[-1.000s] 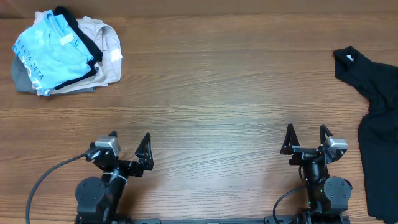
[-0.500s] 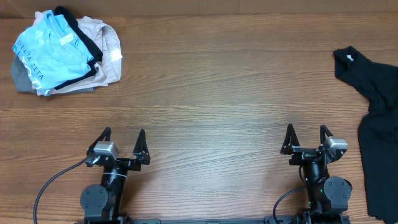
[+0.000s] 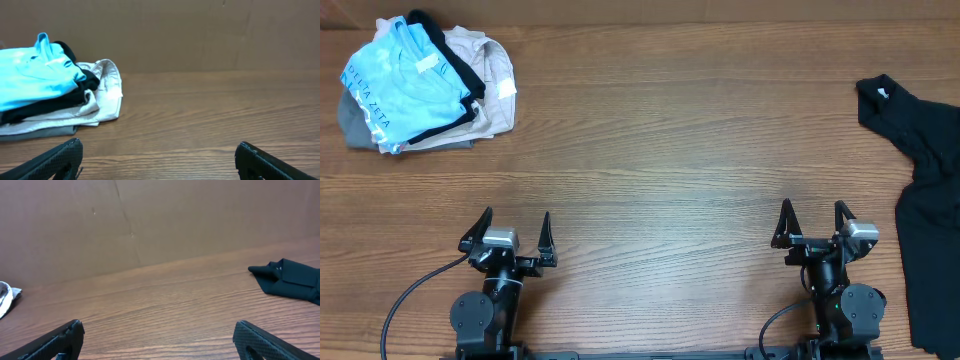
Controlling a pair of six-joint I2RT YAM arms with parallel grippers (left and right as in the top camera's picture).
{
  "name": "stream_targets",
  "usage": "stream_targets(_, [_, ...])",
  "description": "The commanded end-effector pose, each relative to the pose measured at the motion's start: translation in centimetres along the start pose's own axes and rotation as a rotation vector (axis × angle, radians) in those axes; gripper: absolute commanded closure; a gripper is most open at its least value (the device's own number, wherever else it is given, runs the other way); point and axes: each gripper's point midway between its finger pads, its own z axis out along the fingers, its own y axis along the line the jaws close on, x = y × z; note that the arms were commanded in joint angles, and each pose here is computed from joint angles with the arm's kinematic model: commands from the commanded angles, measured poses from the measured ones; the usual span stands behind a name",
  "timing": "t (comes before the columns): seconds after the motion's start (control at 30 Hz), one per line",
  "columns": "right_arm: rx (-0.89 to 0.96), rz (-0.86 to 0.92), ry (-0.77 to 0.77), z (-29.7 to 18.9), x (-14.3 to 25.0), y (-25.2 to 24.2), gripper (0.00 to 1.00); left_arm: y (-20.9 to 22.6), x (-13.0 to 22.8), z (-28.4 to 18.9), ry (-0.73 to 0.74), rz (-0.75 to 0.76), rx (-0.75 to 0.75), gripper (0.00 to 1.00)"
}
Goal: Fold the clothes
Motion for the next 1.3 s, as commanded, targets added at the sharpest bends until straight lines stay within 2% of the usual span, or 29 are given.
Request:
stream_targets(0.0, [0.003,-0.004,-0.009,0.0,0.1,-0.1,0.00,0.6,0.0,-0.1,-0.005,0.042,-0.031,0.00])
stream_targets(0.23, [0.003,-0.004,-0.009,0.0,0.1,-0.1,0.00,1.8,0.2,-0.1,0.006,0.081,-0.100,0.00])
stream_targets(1.27, [0.003,-0.004,-0.009,0.0,0.1,-0.1,0.00,1.8,0.2,-0.1,0.006,0.084,-0.099,0.00])
